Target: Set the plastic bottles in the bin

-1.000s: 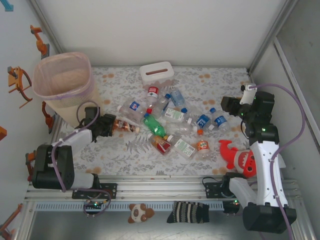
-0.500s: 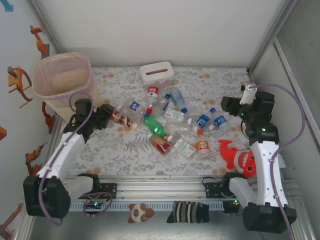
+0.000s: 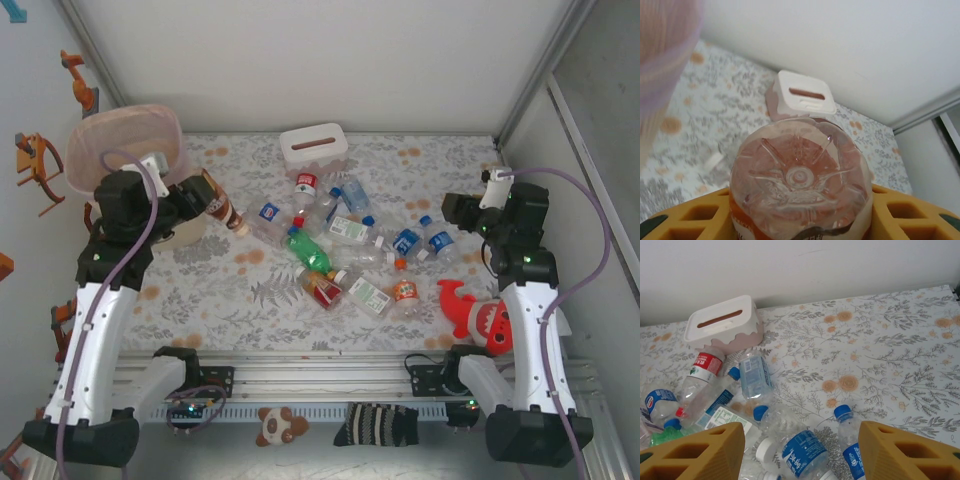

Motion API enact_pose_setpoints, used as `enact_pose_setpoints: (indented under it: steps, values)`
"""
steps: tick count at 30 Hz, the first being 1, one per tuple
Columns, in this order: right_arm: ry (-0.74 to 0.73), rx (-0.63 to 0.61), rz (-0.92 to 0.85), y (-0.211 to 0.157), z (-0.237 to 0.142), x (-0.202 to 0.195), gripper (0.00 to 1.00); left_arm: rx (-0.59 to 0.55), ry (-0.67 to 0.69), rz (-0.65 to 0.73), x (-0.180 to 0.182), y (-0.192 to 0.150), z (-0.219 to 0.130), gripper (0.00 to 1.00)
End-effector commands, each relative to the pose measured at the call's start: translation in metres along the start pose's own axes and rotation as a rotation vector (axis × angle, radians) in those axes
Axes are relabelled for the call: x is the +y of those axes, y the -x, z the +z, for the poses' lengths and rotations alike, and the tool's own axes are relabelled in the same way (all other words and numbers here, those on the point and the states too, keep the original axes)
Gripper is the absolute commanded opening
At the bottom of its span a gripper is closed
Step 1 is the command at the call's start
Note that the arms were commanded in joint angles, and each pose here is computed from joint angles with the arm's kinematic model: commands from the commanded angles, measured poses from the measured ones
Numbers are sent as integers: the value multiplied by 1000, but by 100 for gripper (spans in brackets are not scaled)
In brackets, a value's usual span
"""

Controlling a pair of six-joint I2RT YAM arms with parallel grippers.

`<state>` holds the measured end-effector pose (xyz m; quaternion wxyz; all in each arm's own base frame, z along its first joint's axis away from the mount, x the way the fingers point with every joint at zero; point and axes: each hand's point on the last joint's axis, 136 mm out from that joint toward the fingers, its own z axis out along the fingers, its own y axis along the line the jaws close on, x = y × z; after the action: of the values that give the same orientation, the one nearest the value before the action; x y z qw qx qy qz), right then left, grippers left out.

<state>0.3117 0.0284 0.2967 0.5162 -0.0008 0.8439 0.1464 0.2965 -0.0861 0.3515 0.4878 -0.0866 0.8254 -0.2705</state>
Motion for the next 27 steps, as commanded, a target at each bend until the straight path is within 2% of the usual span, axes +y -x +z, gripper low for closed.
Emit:
enact_pose_setpoints:
  steps: [1, 9, 14, 21, 27]
  values:
    - [14, -10, -14, 4, -1, 5, 61, -12, 1, 240, -11, 14, -17, 47]
    - [15, -17, -17, 9, -1, 5, 61, -82, 179, 463, -10, 84, -42, 47]
    - [16, -19, -18, 12, -2, 6, 61, -125, 226, 501, -11, 127, -43, 46]
    - [8, -23, -22, 14, -3, 5, 61, -169, 266, 432, 13, 175, -28, 43]
    - [3, -21, -26, 15, -3, 5, 61, -137, 237, 318, 47, 192, 7, 42]
